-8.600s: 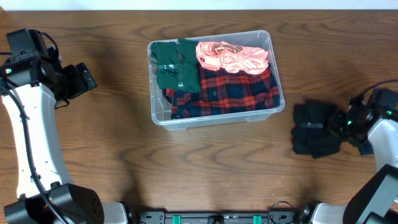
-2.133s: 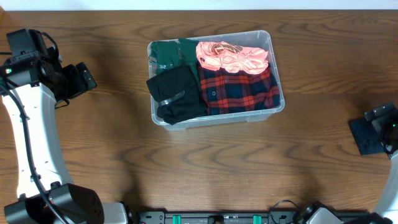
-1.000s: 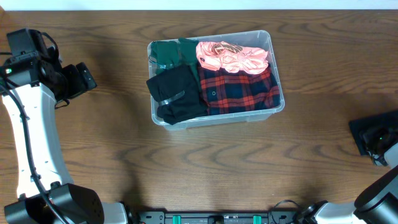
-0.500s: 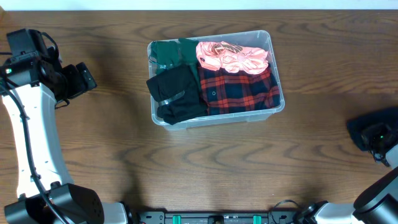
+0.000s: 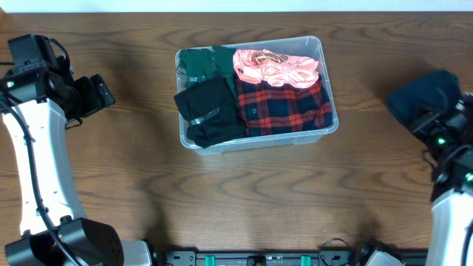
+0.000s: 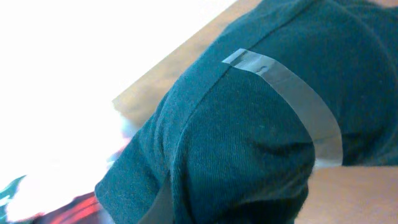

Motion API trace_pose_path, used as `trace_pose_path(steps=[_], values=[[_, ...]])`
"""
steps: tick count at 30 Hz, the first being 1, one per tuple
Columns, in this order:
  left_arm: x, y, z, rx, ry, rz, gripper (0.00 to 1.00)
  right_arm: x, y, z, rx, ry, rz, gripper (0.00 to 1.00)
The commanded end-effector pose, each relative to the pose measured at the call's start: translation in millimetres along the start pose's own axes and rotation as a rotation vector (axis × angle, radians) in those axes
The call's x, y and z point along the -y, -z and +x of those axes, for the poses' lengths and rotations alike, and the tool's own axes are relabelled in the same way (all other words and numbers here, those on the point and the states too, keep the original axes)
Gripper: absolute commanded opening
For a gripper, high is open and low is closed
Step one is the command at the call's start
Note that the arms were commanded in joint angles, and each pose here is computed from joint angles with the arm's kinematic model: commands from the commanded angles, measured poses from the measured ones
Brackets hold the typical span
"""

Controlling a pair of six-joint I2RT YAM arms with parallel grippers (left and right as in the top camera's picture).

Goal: Pack container
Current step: 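Move the right gripper to the dark navy garment and grasp it, then carry the navy garment into the bin's right side and press it down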

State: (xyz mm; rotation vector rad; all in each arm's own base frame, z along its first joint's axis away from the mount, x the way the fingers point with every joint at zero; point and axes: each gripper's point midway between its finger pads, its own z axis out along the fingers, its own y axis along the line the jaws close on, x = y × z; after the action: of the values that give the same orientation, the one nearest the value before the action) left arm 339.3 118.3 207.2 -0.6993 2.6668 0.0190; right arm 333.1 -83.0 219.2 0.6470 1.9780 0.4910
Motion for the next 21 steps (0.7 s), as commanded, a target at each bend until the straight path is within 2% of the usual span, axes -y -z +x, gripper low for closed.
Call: trace_pose_path(steps=[1,13,21], values=[[-1.7,-3.8,1.7,-0.012,0.006,-0.004,0.98,-55.6,14.9,-0.1,0.028,-0.007,-0.116,0.01],[-1.9,-3.7,2.5,-0.015,0.006,-0.005,0.98,-162.9,-1.9,54.7,0.034,0.04,-0.202,0.02],[-1.9,-3.7,2.5,-0.015,0.006,-0.005,0.98,-216.9,-27.5,97.9,0.007,0.159,-0.117,0.01]])
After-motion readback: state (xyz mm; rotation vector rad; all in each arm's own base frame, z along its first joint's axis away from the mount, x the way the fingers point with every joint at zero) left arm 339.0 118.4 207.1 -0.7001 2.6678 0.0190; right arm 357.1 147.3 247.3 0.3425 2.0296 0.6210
